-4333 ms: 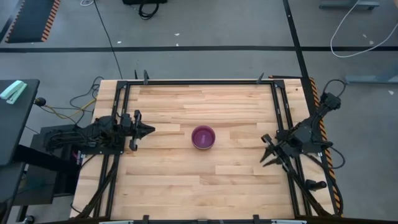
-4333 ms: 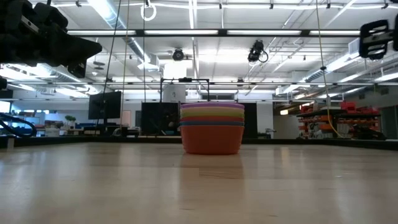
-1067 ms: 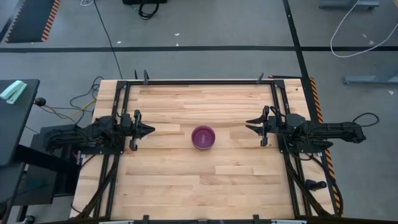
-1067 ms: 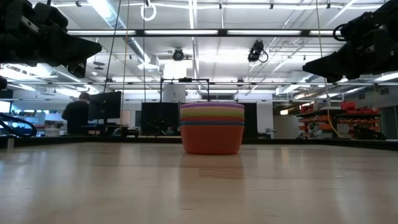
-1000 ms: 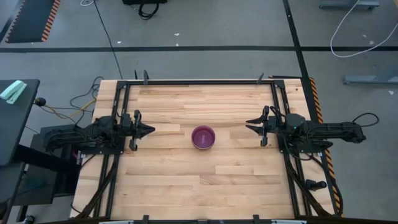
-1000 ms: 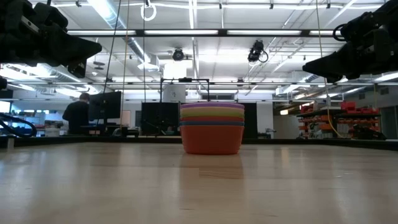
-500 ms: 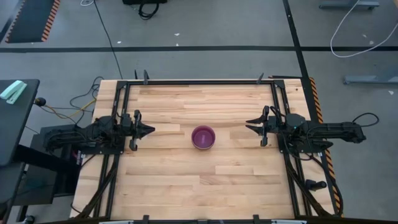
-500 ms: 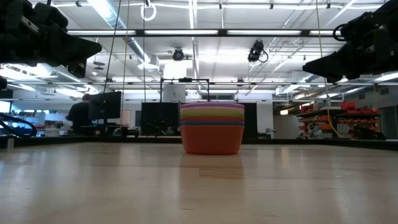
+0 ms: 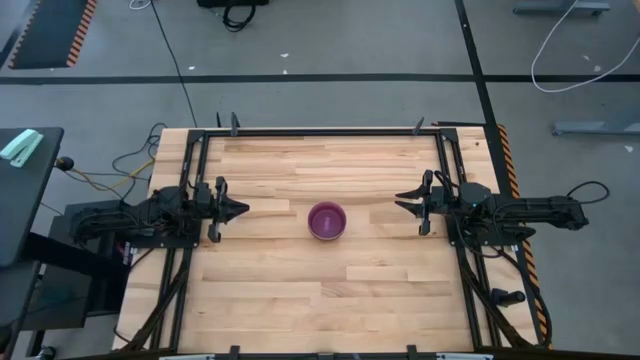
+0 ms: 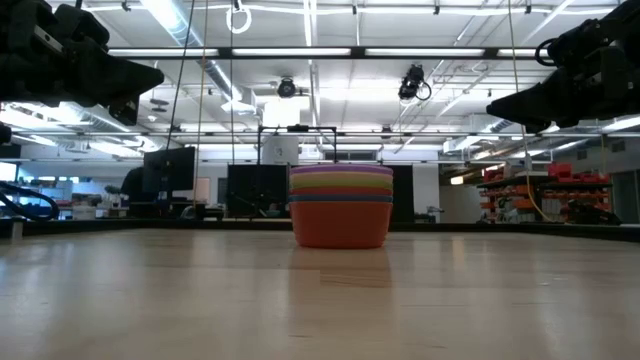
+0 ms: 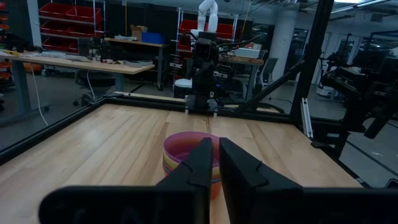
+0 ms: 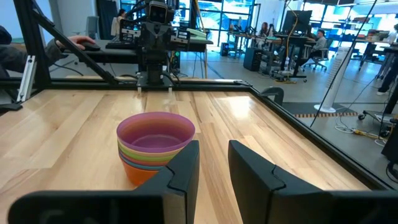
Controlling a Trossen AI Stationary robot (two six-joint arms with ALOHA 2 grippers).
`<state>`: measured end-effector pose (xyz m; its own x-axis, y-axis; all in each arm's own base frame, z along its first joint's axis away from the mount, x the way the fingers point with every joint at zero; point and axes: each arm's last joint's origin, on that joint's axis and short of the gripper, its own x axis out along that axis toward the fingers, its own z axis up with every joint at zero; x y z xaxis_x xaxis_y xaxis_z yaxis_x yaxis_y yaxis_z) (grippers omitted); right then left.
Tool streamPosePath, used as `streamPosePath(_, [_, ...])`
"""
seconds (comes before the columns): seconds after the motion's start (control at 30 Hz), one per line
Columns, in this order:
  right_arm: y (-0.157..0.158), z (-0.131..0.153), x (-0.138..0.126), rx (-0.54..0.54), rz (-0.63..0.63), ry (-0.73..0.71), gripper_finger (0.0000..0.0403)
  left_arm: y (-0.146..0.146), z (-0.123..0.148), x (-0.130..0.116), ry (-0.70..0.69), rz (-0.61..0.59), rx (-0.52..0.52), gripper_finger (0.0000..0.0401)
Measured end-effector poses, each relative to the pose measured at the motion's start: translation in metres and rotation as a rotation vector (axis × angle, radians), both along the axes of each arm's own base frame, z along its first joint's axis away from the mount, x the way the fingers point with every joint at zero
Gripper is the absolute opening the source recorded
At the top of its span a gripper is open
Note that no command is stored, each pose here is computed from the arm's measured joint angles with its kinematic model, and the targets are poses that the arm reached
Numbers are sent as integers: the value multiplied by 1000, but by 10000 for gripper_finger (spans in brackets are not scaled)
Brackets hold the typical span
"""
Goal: Nest bowls inside each other
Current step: Return to Home Position
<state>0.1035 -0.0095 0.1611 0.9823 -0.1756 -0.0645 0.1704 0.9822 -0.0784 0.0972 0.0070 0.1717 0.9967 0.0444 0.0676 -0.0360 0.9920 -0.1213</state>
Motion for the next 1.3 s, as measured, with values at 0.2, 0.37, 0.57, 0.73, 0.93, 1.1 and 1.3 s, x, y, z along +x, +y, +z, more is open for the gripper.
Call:
streamPosePath(0.2, [0,0,0,0,0,0,94,0,0,0,0,0,0,24])
streamPosePath(0.37, [0,0,0,0,0,0,94,0,0,0,0,0,0,26])
streamPosePath(0.57, [0,0,0,0,0,0,94,0,0,0,0,0,0,36])
streamPosePath(0.73, [0,0,0,0,0,0,94,0,0,0,0,0,0,32])
streamPosePath(0.93, [0,0,0,0,0,0,94,0,0,0,0,0,0,23])
streamPosePath(1.1, [0,0,0,0,0,0,94,0,0,0,0,0,0,29])
streamPosePath(1.3, [0,0,0,0,0,0,94,0,0,0,0,0,0,36])
